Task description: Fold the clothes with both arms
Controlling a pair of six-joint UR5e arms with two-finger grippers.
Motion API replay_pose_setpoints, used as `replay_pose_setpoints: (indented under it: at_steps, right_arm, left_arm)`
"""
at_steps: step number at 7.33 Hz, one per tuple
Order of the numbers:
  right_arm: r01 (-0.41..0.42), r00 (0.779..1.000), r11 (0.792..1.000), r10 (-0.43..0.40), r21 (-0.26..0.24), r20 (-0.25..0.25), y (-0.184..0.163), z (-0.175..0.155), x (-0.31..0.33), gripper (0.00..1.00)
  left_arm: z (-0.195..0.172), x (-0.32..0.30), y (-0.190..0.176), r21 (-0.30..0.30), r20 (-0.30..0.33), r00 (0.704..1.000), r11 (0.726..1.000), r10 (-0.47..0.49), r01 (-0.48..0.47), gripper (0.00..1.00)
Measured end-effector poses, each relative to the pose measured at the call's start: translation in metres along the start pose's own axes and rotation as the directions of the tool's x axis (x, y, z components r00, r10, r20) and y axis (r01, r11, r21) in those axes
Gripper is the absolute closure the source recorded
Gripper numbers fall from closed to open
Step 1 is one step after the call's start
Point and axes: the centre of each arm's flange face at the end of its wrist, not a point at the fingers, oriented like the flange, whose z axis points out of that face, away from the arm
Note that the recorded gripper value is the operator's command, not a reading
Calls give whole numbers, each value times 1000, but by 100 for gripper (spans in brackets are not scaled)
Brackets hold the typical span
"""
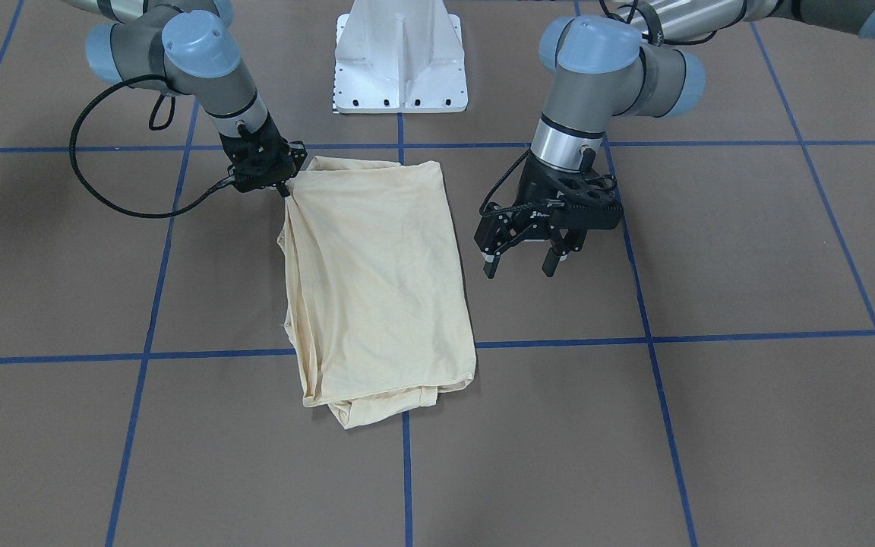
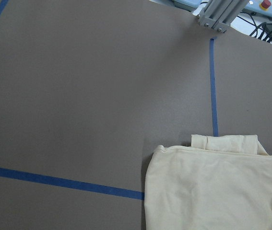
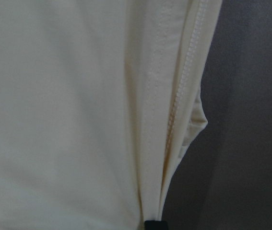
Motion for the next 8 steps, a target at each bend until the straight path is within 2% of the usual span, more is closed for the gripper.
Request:
replay_pose_setpoints:
  at_steps: [1, 2, 4, 8]
  right_arm:
    - [-9, 1000, 1000, 9, -4, 1, 0, -1, 2, 47]
    - [-17, 1000, 1000, 17, -2, 0, -2, -2, 5, 0]
    - [-41, 999, 999, 41, 18, -3, -13, -9, 12, 0]
    - [-83, 997, 989, 82, 124, 9, -70, -42, 25, 0]
  left_arm:
    - [1, 0, 0, 0, 1, 1000, 1000, 0, 0, 0]
    - [1, 0, 0, 0, 1, 1000, 1000, 0, 0, 0]
    - [0, 0, 0, -1, 0, 1000, 1000, 2, -2, 0]
    - [-21, 16, -2, 10, -53, 999, 1000, 10, -10, 0]
